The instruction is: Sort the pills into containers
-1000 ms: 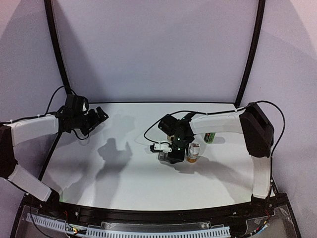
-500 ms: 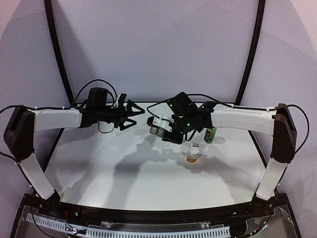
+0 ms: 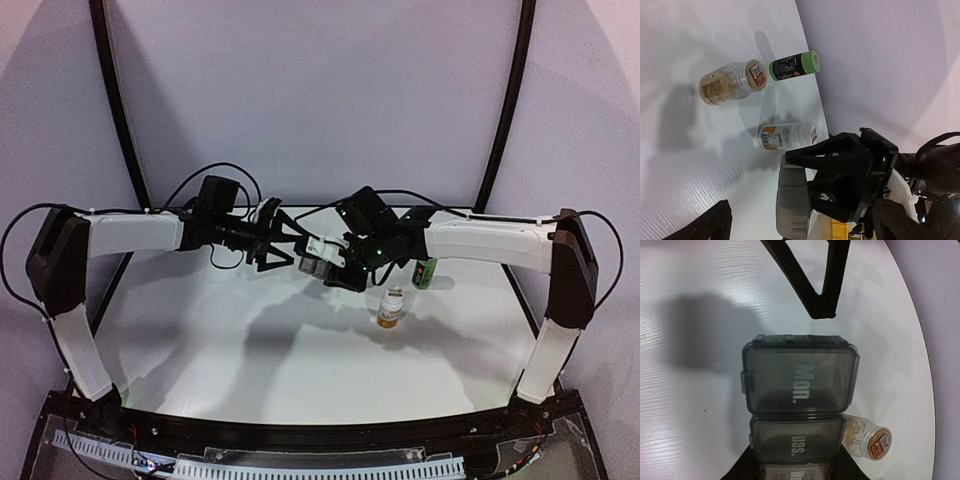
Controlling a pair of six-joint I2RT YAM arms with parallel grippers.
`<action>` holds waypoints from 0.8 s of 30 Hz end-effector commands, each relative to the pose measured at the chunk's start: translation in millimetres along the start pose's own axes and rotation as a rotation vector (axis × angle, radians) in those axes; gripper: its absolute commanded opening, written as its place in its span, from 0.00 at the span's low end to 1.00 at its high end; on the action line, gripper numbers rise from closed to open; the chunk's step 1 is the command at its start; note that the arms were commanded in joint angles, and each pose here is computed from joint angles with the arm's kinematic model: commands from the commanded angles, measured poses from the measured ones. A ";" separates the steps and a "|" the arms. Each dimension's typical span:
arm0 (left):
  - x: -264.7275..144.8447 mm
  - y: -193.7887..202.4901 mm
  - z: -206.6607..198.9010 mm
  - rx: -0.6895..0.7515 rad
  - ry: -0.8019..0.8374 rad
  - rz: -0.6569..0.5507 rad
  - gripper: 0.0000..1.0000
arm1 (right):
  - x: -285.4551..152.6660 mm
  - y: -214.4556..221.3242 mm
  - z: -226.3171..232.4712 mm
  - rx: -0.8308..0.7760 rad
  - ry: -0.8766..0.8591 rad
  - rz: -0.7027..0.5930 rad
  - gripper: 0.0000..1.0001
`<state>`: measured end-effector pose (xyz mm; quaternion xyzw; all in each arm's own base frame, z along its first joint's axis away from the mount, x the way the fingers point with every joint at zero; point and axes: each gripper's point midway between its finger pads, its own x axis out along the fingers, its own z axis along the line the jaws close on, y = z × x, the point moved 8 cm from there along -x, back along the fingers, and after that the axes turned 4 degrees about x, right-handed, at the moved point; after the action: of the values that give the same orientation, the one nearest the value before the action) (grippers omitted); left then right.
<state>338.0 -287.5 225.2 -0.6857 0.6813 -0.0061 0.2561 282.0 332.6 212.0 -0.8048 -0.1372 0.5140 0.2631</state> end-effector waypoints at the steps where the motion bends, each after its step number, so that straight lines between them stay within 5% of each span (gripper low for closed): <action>1: 7.5 13.5 -7.5 0.012 -0.001 0.087 0.98 | 2.2 -12.9 -1.9 0.020 0.008 -0.048 0.30; 24: 18.2 23.0 -2.0 -0.090 0.064 0.133 0.79 | -7.4 -20.7 -3.8 0.084 -0.023 -0.103 0.30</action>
<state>324.4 -302.8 206.7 -0.6558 0.7257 0.0282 0.2062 278.1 339.0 213.9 -0.7815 -0.1391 0.5295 0.2993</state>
